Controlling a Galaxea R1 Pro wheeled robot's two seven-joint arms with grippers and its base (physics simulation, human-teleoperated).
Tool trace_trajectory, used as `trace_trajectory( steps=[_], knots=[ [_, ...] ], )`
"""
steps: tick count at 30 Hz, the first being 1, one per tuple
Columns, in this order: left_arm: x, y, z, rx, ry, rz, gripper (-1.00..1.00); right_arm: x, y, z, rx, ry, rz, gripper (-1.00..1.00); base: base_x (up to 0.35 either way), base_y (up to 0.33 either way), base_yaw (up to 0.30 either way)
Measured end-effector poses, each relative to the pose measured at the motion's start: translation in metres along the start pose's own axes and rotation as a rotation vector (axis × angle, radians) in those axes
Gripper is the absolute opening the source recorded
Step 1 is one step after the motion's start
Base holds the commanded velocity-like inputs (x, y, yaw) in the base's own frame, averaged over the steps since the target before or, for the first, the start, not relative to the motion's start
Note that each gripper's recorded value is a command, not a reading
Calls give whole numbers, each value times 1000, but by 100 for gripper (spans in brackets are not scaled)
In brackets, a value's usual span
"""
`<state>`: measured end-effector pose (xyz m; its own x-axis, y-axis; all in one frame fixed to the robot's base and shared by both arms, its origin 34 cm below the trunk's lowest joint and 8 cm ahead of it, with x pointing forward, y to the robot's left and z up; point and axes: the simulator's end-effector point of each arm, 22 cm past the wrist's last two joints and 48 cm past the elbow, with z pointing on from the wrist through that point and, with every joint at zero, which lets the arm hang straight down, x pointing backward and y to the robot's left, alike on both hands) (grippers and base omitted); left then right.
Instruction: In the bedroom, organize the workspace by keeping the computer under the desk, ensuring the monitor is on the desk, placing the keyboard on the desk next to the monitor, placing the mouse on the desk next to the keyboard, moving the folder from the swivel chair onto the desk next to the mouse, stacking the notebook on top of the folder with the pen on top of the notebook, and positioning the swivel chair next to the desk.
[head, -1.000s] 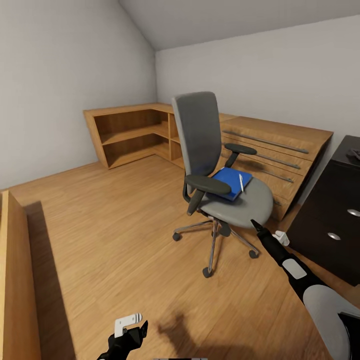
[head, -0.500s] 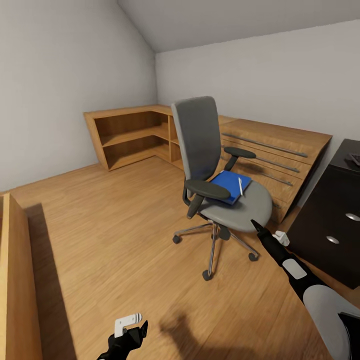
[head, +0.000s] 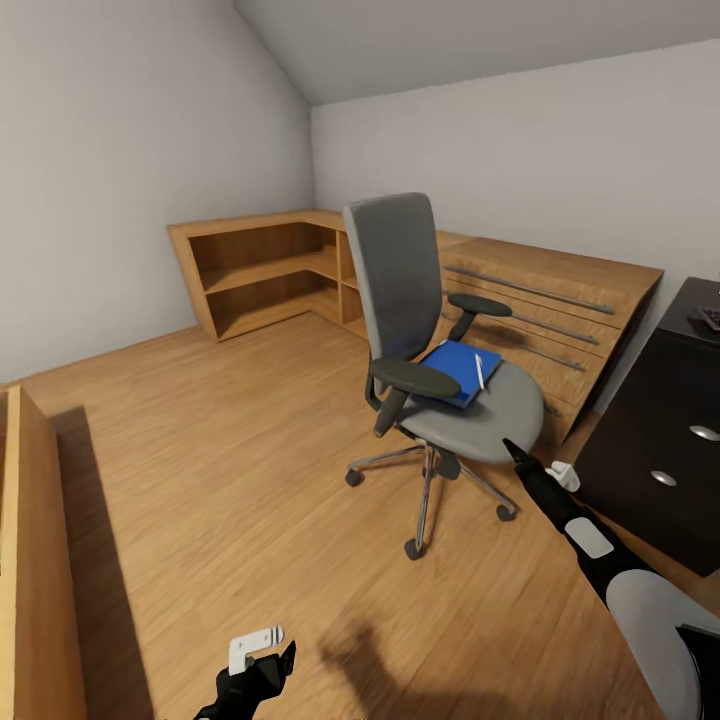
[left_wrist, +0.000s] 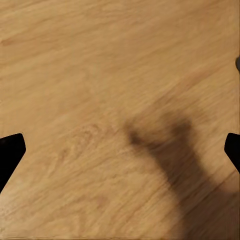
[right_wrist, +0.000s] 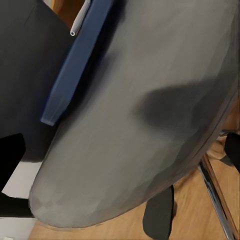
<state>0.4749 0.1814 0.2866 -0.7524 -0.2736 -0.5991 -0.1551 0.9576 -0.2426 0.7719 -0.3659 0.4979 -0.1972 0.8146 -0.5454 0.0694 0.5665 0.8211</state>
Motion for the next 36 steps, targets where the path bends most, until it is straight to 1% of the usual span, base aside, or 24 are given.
trace_trajectory(
  steps=[3,10,21,27,31,36],
  knots=[
    [0,0,0,0,0,0,100,-3,0,0,2,-19,-12,100,-259,0,0],
    [0,0,0,0,0,0,100,-1,-8,-3,19,-31,-17,100,-308,0,0],
    [0,0,0,-1,0,-1,100,-1,-19,-8,50,-77,-55,100,-324,-2,0],
    [3,1,0,-2,6,0,100,8,-18,-7,51,-79,-53,100,-326,-58,0],
    [11,3,1,-6,24,1,100,20,-22,-8,65,-64,-42,100,-306,-108,0],
    [17,5,1,-10,36,2,100,25,-25,-9,74,-65,-43,100,-210,-128,0]
  ],
)
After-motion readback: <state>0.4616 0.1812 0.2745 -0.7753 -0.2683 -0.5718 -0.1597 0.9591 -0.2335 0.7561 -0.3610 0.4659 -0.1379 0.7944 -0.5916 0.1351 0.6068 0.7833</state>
